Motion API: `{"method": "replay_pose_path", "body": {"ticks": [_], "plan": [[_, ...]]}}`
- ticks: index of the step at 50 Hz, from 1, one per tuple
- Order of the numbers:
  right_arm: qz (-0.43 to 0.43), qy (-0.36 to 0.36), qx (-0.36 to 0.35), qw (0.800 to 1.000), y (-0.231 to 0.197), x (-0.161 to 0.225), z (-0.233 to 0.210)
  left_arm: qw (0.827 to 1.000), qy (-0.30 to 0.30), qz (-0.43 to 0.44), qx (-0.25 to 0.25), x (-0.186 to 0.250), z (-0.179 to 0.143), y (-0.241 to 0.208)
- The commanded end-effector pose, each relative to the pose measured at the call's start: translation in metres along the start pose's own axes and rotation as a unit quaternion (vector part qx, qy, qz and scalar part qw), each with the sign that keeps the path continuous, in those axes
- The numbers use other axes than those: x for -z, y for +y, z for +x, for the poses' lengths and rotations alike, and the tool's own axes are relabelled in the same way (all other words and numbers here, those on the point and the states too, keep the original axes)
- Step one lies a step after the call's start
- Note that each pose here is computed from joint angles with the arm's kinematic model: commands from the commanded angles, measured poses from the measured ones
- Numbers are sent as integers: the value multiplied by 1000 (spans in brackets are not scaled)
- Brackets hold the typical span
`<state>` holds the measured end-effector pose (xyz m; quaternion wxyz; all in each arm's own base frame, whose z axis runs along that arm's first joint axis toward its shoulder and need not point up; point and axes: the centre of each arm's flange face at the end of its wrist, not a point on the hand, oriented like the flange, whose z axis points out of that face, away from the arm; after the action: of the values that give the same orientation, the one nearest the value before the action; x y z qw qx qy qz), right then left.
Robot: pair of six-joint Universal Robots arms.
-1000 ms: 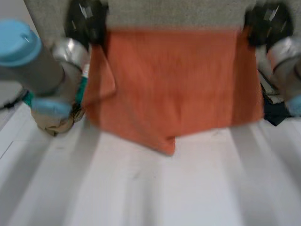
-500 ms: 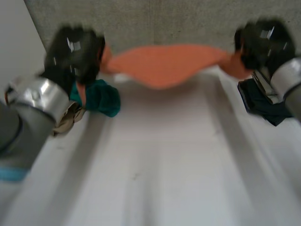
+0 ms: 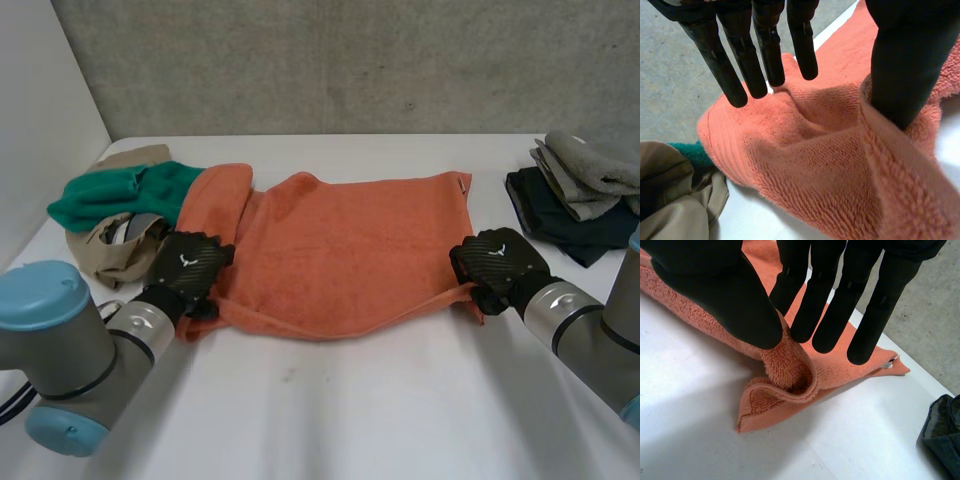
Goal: Fold the laundry.
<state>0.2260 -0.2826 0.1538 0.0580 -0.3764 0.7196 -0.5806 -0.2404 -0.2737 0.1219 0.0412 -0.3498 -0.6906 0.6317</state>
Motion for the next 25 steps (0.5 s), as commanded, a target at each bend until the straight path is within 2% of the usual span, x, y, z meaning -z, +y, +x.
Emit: {"method": "replay_pose_path", "body": {"ticks": [1, 9, 25], "plan": [[2, 7, 1, 1000, -1, 0, 3, 999, 30, -17, 40, 11, 6, 1], [-6, 25, -4, 1000, 2, -1, 12, 997, -8, -67, 46, 17, -2, 12], [-12, 35, -5, 999, 3, -1, 14, 996, -46, -67, 33, 16, -24, 12]]}}
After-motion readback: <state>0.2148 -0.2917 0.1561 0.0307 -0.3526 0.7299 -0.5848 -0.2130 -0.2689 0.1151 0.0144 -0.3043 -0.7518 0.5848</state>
